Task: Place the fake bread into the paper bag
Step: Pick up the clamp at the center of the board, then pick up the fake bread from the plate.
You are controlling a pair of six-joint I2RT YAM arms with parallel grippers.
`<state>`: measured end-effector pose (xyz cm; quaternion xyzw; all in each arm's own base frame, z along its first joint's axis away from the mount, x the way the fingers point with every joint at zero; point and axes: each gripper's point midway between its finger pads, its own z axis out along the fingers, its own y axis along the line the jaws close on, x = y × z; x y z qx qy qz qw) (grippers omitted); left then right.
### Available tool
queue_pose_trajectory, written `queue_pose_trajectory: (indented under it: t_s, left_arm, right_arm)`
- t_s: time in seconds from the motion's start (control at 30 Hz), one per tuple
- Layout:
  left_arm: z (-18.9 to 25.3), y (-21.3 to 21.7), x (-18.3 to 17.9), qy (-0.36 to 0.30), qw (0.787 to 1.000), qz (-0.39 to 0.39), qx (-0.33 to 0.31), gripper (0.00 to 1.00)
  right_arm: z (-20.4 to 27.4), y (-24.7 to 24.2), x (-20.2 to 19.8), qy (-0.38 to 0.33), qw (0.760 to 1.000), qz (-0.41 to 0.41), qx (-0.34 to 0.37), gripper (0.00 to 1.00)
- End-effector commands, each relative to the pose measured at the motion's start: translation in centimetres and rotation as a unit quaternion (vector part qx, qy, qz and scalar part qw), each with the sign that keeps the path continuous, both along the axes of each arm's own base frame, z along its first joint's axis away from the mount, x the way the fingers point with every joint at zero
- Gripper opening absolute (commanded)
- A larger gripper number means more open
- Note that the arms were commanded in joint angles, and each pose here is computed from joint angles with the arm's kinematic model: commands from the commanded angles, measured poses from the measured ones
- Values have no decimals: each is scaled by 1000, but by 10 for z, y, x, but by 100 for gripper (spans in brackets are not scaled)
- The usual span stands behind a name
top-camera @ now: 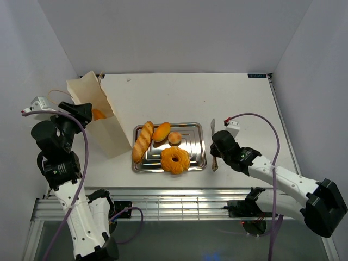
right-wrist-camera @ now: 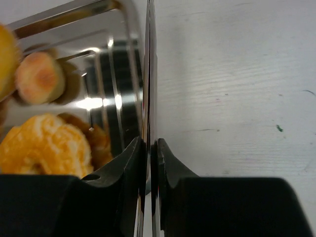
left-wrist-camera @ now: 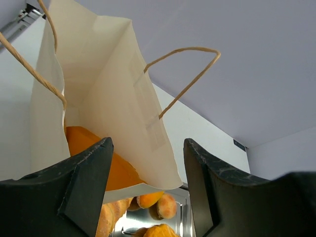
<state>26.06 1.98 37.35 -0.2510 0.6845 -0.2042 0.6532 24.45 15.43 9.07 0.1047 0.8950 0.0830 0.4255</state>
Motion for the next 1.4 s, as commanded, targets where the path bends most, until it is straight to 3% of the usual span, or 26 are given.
queue_pose_trajectory:
  t_s: [0.0,0.13,0.17,0.37,0.43,0.47,0.93,1.1,1.37]
  left_arm:
    - [28,14,-8,-20,998,45,35,70]
    - [40,23,-13,-18,996,72,54,70]
    - [41,27,-13,-16,995,81,58,71]
    - [36,52,-19,21,985,145,87,75]
    - [35,57,-22,27,983,159,89,77]
    - [35,57,-23,29,983,159,90,77]
    - [15,88,-35,125,959,244,72,88]
    - [7,94,-39,118,953,274,52,93]
    - [-22,99,2,124,961,246,35,93]
  right_arm:
    - [57,62,-24,5,975,206,78,8]
    - [90,93,-71,56,930,326,161,8]
    - [98,102,-88,72,909,362,191,10]
    - [122,93,-128,108,855,415,292,15]
    - [121,83,-127,108,853,407,309,15]
    - [124,83,-134,116,840,421,322,15]
    - [128,72,-143,140,786,474,372,17]
    - [125,70,-145,146,779,479,378,18]
    - [119,64,-147,150,785,459,388,16]
